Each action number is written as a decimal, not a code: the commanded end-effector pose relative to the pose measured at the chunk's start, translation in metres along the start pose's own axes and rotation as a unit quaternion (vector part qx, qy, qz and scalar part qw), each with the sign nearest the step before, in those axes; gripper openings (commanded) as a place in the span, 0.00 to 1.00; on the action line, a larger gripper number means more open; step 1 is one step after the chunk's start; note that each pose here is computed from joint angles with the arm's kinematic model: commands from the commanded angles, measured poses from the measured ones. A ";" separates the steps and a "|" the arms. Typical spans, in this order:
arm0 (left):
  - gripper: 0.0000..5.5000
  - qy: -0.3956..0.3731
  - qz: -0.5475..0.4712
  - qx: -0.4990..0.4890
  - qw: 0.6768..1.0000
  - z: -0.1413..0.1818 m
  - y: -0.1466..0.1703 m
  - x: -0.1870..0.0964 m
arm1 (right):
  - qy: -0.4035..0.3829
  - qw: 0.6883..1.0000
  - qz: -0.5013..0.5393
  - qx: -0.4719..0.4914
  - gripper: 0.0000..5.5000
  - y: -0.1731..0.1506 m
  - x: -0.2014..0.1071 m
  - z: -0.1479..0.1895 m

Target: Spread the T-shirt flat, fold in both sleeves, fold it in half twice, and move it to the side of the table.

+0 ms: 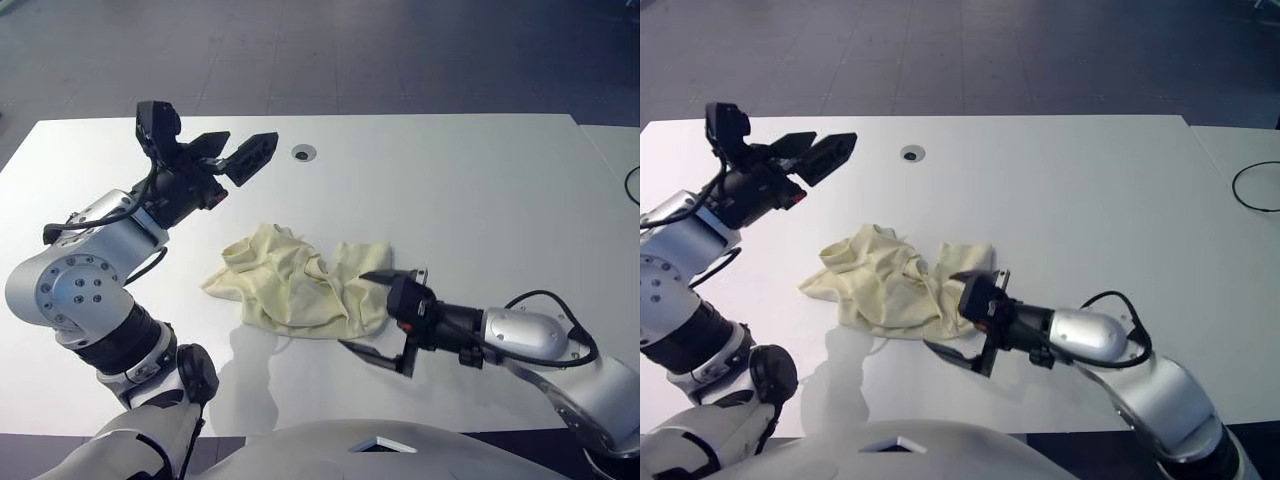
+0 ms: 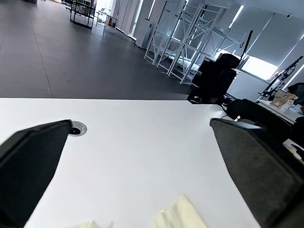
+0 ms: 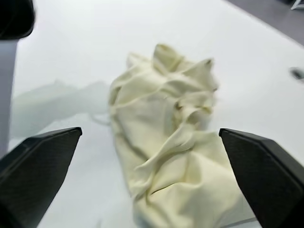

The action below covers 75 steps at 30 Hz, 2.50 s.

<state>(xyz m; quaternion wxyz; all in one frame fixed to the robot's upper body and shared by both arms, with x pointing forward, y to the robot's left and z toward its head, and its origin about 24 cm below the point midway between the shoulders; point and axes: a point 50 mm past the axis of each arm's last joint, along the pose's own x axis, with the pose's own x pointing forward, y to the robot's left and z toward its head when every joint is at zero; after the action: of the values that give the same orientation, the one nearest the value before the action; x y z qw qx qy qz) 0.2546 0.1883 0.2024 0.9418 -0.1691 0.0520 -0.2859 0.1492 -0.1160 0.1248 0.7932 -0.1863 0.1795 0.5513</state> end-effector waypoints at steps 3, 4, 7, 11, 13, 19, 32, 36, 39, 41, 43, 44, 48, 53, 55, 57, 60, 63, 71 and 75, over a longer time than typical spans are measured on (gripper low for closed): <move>0.98 0.004 -0.001 0.007 1.000 0.004 0.000 0.006 | 0.038 0.998 -0.022 -0.036 0.92 0.001 0.011 -0.018; 0.98 0.003 -0.002 0.006 1.000 0.004 0.000 0.006 | 0.040 0.998 -0.026 -0.041 0.90 0.000 0.012 -0.020; 0.98 0.000 -0.002 0.003 1.000 0.004 -0.001 0.008 | 0.050 0.997 -0.033 -0.058 0.82 -0.002 0.016 -0.026; 0.98 0.001 -0.003 0.002 1.000 0.003 -0.004 0.009 | 0.055 0.995 -0.041 -0.067 0.72 -0.004 0.018 -0.032; 0.98 -0.002 -0.002 0.001 1.000 0.003 -0.005 0.009 | 0.057 0.995 -0.047 -0.069 0.67 -0.006 0.017 -0.034; 0.98 -0.003 -0.003 0.000 1.000 0.003 -0.006 0.010 | 0.070 0.993 -0.048 -0.080 0.50 -0.006 0.019 -0.043; 0.98 0.000 -0.004 0.007 1.000 0.004 -0.004 0.013 | 0.074 0.991 -0.048 -0.095 0.16 -0.009 0.024 -0.046; 0.98 0.001 -0.004 0.010 1.000 0.004 -0.003 0.014 | 0.076 0.991 -0.044 -0.101 0.04 -0.009 0.025 -0.048; 0.98 0.000 -0.004 0.014 1.000 0.004 -0.003 0.015 | 0.077 0.990 -0.042 -0.106 0.00 -0.012 0.024 -0.047; 0.98 0.005 -0.005 0.023 1.000 0.003 -0.002 0.016 | 0.076 0.989 -0.045 -0.115 0.00 -0.017 0.020 -0.044; 0.98 0.021 -0.011 0.041 0.999 0.000 0.000 0.015 | 0.072 0.988 -0.052 -0.128 0.00 -0.026 0.014 -0.037; 0.98 0.041 -0.025 0.051 0.998 -0.002 0.001 0.014 | 0.072 0.986 -0.057 -0.138 0.00 -0.032 0.010 -0.032; 0.98 0.127 -0.083 0.122 0.981 -0.011 0.008 0.014 | 0.084 0.980 -0.073 -0.168 0.00 -0.054 -0.004 -0.025; 0.98 0.212 -0.179 0.281 0.919 -0.027 0.024 0.034 | 0.104 0.974 -0.073 -0.188 0.00 -0.069 -0.007 -0.033; 0.98 0.240 -0.236 0.348 0.875 -0.033 0.028 0.046 | 0.102 0.973 -0.070 -0.194 0.00 -0.071 -0.005 -0.032; 0.98 0.259 -0.280 0.385 0.840 -0.035 0.031 0.060 | 0.095 0.973 -0.068 -0.199 0.00 -0.072 -0.003 -0.030; 0.98 0.289 -0.307 0.427 0.800 -0.033 0.040 0.083 | 0.086 0.973 -0.066 -0.206 0.00 -0.073 0.001 -0.027; 0.98 0.318 -0.317 0.458 0.767 -0.036 0.048 0.093 | 0.081 0.972 -0.063 -0.209 0.00 -0.075 0.003 -0.025; 0.98 0.375 -0.389 0.458 0.706 -0.054 0.050 0.098 | 0.076 0.972 -0.065 -0.213 0.00 -0.077 0.008 -0.023; 0.98 0.365 -0.381 0.464 0.712 -0.061 0.046 0.108 | 0.073 0.972 -0.068 -0.213 0.00 -0.076 0.010 -0.022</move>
<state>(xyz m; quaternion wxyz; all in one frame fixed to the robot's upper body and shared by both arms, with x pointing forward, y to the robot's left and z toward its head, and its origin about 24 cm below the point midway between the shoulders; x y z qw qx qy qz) 0.3505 0.1560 0.1230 0.6161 0.3888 0.1998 -0.6552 0.2202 -0.1453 0.1053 0.7557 -0.3989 0.1086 0.5080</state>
